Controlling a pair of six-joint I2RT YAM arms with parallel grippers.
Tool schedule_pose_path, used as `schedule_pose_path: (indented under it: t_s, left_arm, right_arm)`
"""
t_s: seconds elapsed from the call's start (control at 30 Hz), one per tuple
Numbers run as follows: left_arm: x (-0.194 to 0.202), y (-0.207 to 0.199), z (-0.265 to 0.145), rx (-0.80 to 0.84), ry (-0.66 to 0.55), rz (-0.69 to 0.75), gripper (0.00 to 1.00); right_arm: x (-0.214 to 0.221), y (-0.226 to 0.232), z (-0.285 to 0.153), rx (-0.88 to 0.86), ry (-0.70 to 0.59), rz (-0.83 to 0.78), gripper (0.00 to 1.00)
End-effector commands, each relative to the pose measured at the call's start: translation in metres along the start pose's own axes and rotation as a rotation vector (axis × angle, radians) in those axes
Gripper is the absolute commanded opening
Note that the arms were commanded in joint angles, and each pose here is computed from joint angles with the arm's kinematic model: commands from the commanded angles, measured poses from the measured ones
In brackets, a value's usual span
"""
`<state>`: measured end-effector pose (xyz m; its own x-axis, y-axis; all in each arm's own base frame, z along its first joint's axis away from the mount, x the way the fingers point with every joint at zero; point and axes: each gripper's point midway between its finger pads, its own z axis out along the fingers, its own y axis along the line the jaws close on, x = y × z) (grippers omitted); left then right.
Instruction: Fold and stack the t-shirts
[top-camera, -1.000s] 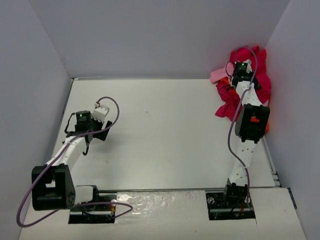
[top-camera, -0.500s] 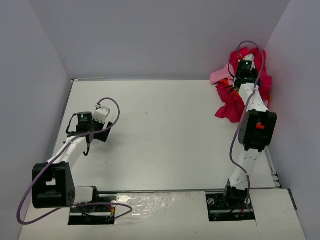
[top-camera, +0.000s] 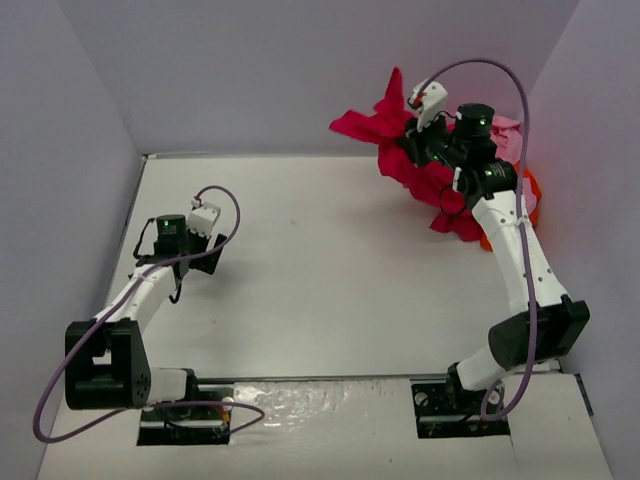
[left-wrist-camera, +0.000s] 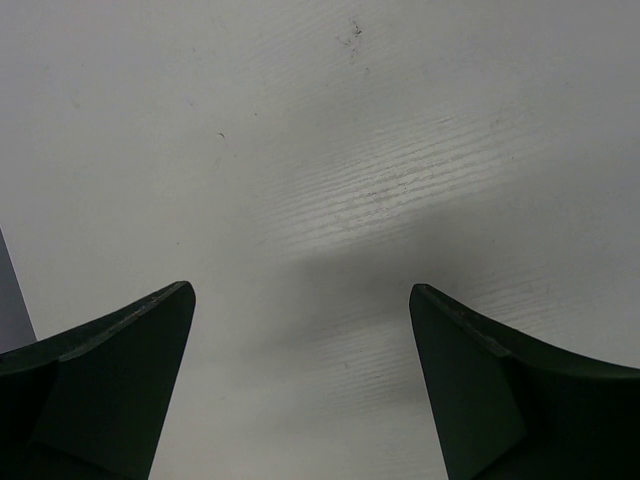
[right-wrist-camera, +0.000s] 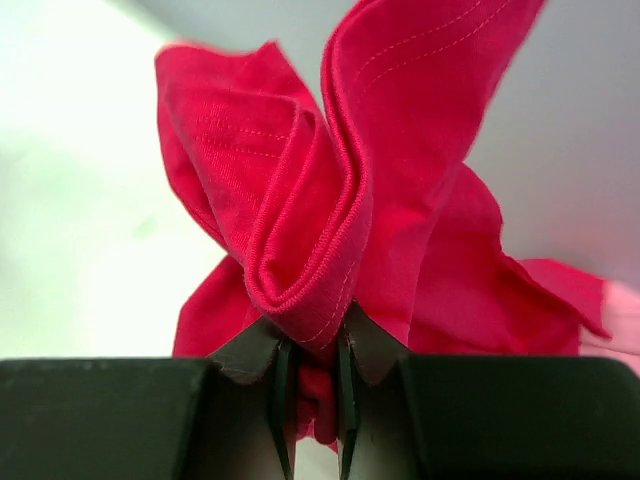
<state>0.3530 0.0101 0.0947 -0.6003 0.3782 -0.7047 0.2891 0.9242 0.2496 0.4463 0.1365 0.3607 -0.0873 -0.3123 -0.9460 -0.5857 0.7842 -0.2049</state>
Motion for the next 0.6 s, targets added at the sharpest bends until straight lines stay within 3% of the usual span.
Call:
schedule_pose_path:
  t_s: [0.0, 0.1, 0.13, 0.2, 0.23, 0.4, 0.57]
  left_arm:
    - [-0.028, 0.012, -0.013, -0.049, -0.084, 0.003, 0.86]
    - [-0.024, 0.012, -0.014, -0.057, -0.084, 0.009, 0.87]
    - [-0.024, 0.012, -0.014, -0.056, -0.084, 0.009, 0.87]
    - [-0.025, 0.011, -0.011, -0.049, -0.082, 0.004, 0.87]
    - [-0.025, 0.011, -0.011, -0.048, -0.08, 0.001, 0.87]
    - [-0.031, 0.008, -0.005, -0.03, -0.085, -0.012, 0.87]
    - [-0.048, -0.007, -0.003, 0.026, -0.085, 0.046, 0.87]
  right_arm:
    - [0.035, 0.117, -0.021, -0.487, 0.076, -0.05, 0.04]
    - [0.036, 0.135, -0.045, -0.565, 0.085, -0.084, 0.02]
    - [0.041, 0.134, -0.048, -0.55, 0.099, -0.099, 0.25]
    - [0.059, 0.124, -0.046, -0.48, 0.166, -0.11, 0.91]
    - [0.066, 0.116, -0.044, -0.439, 0.198, -0.115, 1.0]
    - [0.123, 0.094, -0.041, -0.31, 0.402, -0.141, 1.0]
    - [0.133, 0.096, -0.048, -0.321, 0.429, -0.177, 1.0]
